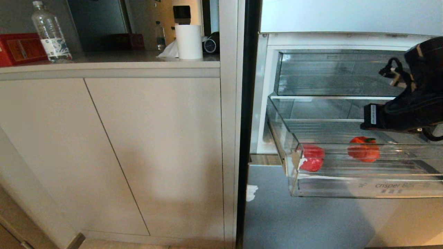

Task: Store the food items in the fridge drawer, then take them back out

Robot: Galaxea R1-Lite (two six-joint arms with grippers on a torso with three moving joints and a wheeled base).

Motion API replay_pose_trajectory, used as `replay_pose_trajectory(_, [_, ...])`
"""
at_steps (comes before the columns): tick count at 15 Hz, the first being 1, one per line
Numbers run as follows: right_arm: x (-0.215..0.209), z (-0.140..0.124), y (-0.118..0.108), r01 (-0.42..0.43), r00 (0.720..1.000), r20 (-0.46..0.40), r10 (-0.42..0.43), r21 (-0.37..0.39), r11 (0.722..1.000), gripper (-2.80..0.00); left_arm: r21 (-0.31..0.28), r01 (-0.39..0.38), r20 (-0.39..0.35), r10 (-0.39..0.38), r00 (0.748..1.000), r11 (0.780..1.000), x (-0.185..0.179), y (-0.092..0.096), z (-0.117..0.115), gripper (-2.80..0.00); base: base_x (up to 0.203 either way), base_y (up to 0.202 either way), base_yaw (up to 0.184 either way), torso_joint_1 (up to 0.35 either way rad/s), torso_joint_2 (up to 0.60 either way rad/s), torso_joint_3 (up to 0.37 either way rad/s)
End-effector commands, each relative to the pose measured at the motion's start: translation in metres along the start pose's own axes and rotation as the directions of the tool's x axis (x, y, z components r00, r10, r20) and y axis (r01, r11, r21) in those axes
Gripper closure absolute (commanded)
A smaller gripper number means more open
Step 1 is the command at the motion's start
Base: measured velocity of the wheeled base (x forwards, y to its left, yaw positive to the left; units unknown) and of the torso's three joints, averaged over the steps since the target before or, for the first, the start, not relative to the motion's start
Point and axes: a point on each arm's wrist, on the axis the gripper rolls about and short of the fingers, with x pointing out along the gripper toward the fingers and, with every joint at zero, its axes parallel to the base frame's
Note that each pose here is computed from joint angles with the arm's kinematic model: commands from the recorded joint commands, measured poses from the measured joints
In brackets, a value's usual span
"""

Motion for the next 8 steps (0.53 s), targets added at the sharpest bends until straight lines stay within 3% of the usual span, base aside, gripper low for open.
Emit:
replay_pose_trajectory(1, [0.037,0.001,-0.002,0.032,0.998,-0.06,-0.032,-0.001,0.999,0.0,0.0,-0.001,-0.001,0.001,1.0,1.0,0.0,0.0,0.0,0.0,0.0,0.0,0.0,0.0,0.0,0.0])
replay_pose_trajectory(8, [0.059,0.021,-0.013,0.108,0.993,-0.057,-0.107,0.019,0.994,0.0,0.001,-0.001,-0.002,0.001,1.0,1.0,0.0,0.0,0.0,0.0,0.0,0.0,0.0,0.0,0.0,0.0])
